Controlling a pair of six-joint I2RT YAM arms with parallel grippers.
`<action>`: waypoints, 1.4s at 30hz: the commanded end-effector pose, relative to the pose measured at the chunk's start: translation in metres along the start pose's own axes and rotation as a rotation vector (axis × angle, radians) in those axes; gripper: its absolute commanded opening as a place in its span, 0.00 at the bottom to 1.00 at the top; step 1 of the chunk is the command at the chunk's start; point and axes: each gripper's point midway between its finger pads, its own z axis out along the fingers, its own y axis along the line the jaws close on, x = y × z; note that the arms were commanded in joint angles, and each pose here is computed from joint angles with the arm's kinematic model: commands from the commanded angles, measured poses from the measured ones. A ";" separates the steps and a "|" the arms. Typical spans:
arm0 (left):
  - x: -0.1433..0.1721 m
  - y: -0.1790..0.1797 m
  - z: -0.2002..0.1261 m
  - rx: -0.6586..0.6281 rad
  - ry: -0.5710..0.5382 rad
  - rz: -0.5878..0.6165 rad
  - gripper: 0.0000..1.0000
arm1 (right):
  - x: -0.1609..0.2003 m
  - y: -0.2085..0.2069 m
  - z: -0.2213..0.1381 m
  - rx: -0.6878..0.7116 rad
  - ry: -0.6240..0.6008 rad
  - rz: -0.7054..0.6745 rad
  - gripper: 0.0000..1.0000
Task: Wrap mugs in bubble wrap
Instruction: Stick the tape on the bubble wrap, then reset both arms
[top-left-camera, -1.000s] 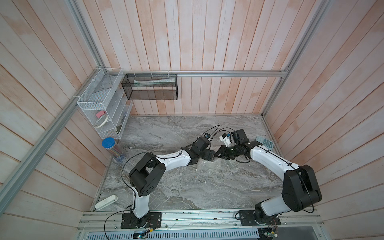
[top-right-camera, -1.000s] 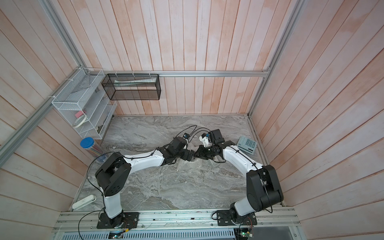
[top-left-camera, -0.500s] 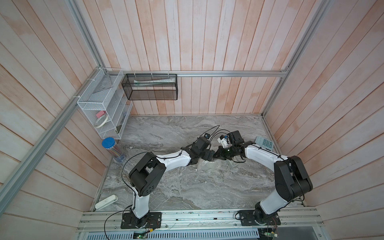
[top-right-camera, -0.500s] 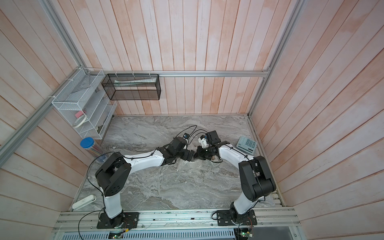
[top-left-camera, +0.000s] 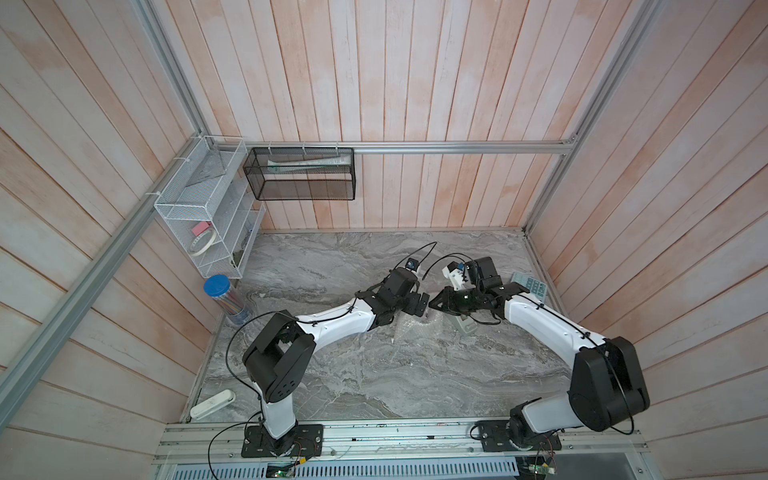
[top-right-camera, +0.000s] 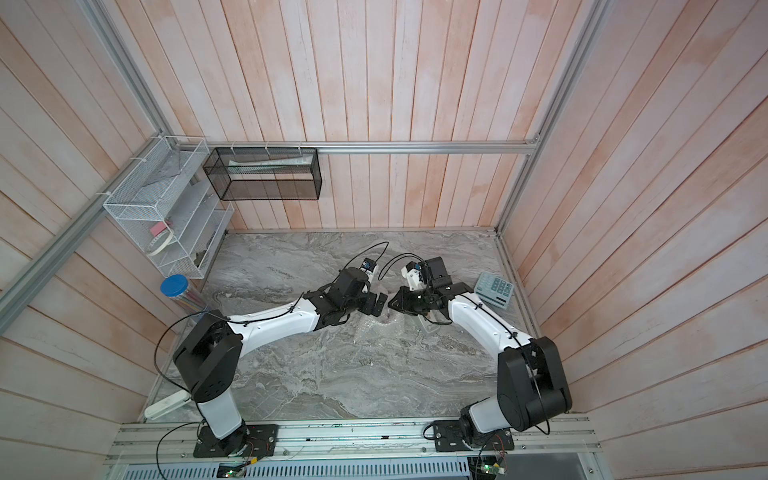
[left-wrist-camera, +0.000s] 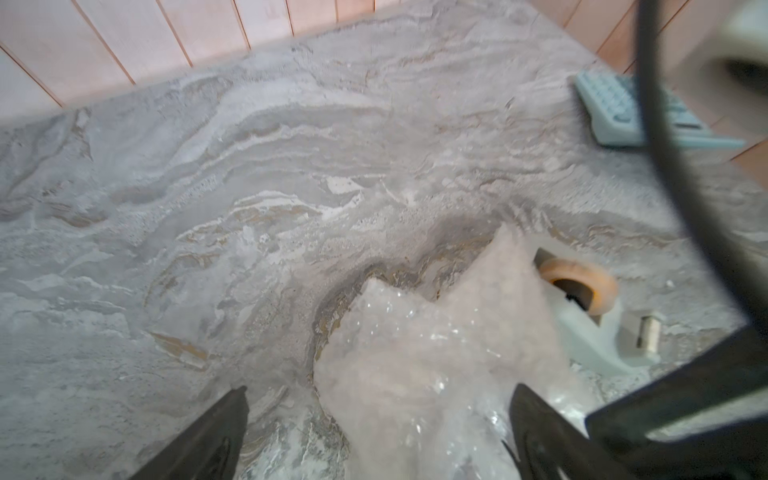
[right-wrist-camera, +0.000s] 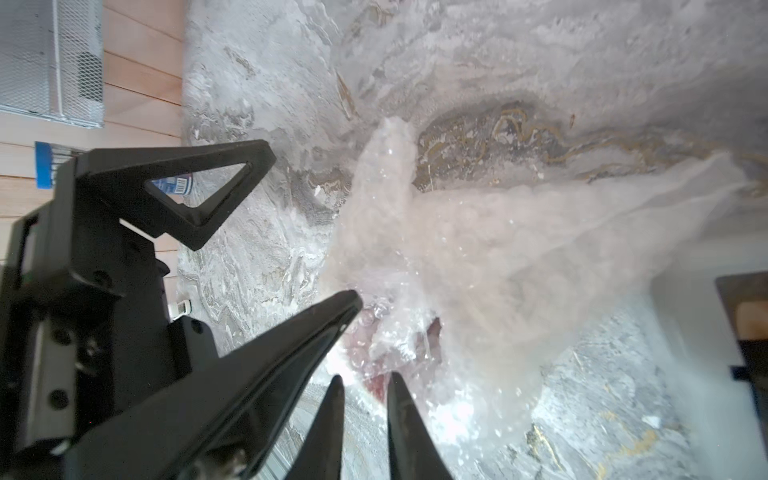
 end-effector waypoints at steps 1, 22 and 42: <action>-0.018 0.003 -0.017 -0.013 -0.049 0.002 1.00 | -0.006 -0.017 -0.016 0.044 -0.032 0.038 0.23; 0.048 0.234 -0.125 -0.456 -0.244 -0.250 1.00 | -0.090 -0.148 -0.119 0.566 -0.749 -0.190 0.98; 0.098 0.305 -0.137 -0.585 -0.432 -0.291 1.00 | -0.078 -0.194 -0.140 0.668 -1.081 -0.321 0.98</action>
